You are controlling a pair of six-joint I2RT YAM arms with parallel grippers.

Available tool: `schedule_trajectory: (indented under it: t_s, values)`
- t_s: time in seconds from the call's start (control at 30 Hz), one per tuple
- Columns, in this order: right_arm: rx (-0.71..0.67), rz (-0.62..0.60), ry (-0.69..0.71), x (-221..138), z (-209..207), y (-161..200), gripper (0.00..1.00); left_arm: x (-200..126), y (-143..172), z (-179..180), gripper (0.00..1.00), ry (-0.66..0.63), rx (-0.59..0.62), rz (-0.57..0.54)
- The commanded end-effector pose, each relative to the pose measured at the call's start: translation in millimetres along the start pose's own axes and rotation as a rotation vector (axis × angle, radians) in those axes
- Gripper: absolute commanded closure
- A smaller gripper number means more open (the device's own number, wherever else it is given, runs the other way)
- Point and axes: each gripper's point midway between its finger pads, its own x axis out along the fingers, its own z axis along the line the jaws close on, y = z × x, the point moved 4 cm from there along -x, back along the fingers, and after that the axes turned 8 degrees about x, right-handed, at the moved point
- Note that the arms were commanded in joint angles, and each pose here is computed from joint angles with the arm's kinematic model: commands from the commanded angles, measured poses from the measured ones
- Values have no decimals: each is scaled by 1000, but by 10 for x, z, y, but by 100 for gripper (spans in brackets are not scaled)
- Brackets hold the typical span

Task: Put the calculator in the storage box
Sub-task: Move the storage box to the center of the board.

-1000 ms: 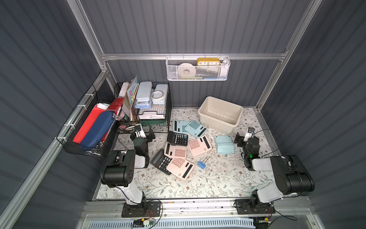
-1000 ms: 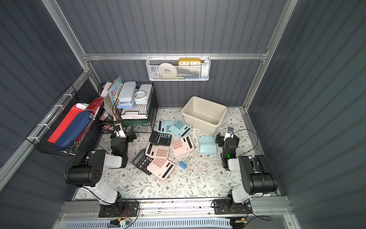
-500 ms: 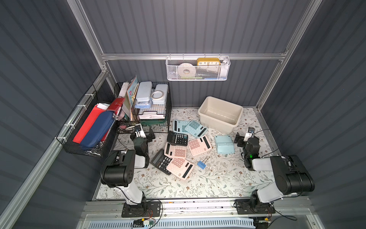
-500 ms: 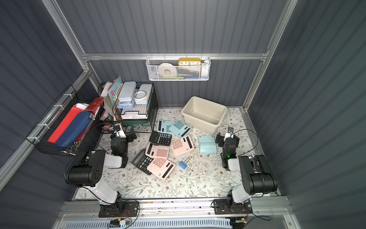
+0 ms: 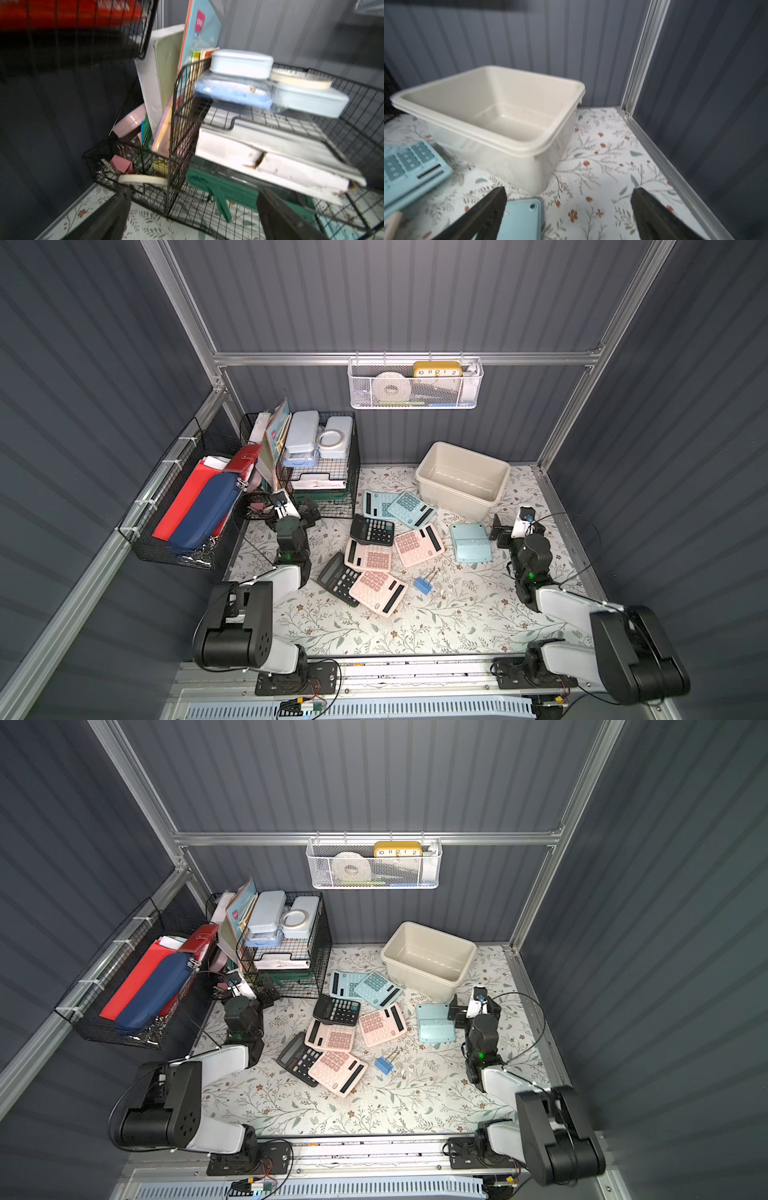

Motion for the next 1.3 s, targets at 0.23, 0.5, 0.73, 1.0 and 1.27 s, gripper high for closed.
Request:
schedule_trajectory:
  t_s: [0.23,0.5,0.73,1.0,1.27]
  values:
    - [314,96,165,-119,-181,-811,1,-153,-695,-449,1,348,-259,98]
    - [617,467,100,482,-437,-681,1,-581,-1089,-647,1,586,-364,147]
    - [716,662,26,815,-466,-479,1,-947,-1115,-610,1,651,-466,147]
    - [638,799,170,1036,-469,-195,2,-871,-878,-659,1,637,-542,261]
    - [454,826,302,1165,-283,-84,6,-871,-686,-995,1,677,-514,372]
